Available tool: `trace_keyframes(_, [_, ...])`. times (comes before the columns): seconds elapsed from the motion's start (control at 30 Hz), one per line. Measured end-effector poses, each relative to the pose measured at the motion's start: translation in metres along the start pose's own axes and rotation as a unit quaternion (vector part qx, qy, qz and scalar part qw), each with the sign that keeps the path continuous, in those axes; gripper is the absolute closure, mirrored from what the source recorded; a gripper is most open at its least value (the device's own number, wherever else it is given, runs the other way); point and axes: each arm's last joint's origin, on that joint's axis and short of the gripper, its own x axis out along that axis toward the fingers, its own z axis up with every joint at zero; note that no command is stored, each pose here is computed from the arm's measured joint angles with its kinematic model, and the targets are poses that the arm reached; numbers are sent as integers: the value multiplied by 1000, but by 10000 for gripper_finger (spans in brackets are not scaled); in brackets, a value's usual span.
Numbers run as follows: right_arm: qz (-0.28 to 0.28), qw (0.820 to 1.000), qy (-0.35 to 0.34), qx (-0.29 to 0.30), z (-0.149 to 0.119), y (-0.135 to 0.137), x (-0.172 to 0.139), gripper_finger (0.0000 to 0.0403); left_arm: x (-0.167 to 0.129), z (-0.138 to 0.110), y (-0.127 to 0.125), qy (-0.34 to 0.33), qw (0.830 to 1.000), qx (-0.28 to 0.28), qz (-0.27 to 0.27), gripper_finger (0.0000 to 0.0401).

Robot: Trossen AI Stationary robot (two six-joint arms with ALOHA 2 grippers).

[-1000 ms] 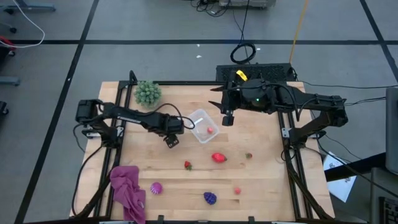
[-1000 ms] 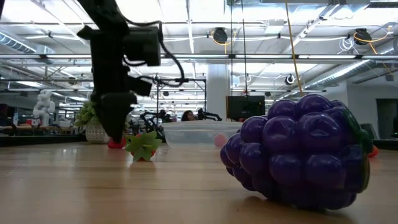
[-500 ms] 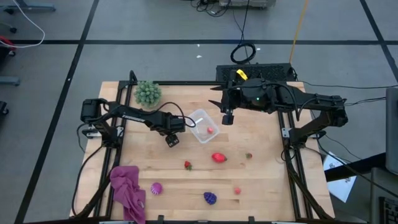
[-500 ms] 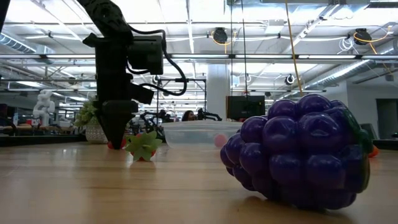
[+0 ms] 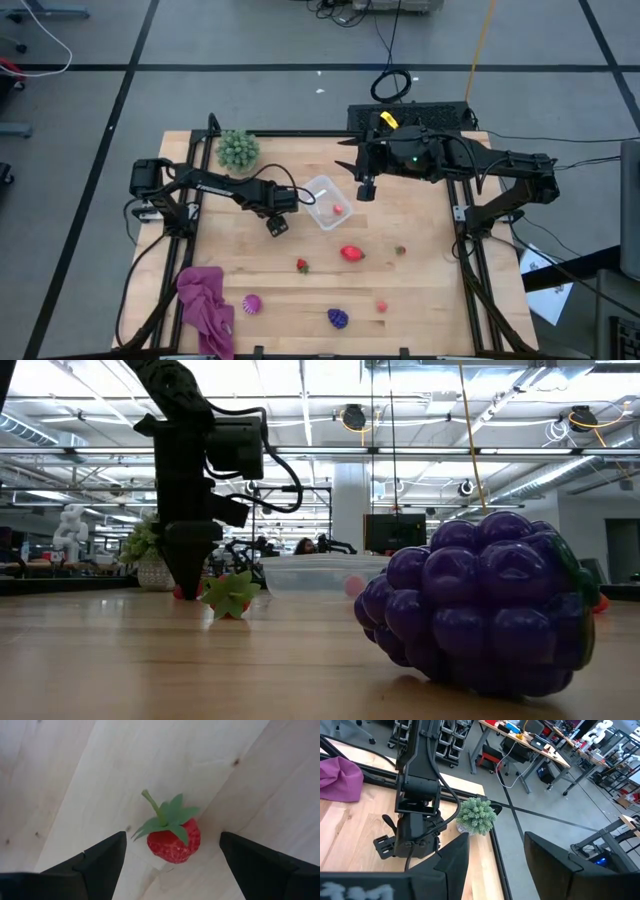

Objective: Pick and placing Produce into tupperware
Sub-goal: Put the left strawberry into the transparent bin

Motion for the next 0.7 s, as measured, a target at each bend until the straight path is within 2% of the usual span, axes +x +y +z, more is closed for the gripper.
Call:
trace_keyframes(0.1, [0, 1000, 0, 0, 0, 0, 0, 222, 0, 0, 0, 0, 1000, 0, -1, 80])
trace_keyframes(0.4, [0, 1000, 0, 0, 0, 0, 0, 222, 0, 0, -1, -1, 1000, 0, -8, 160])
trace_keyframes(0.7, [0, 1000, 0, 0, 0, 0, 0, 222, 0, 0, -1, 0, 1000, 1, -8, 194])
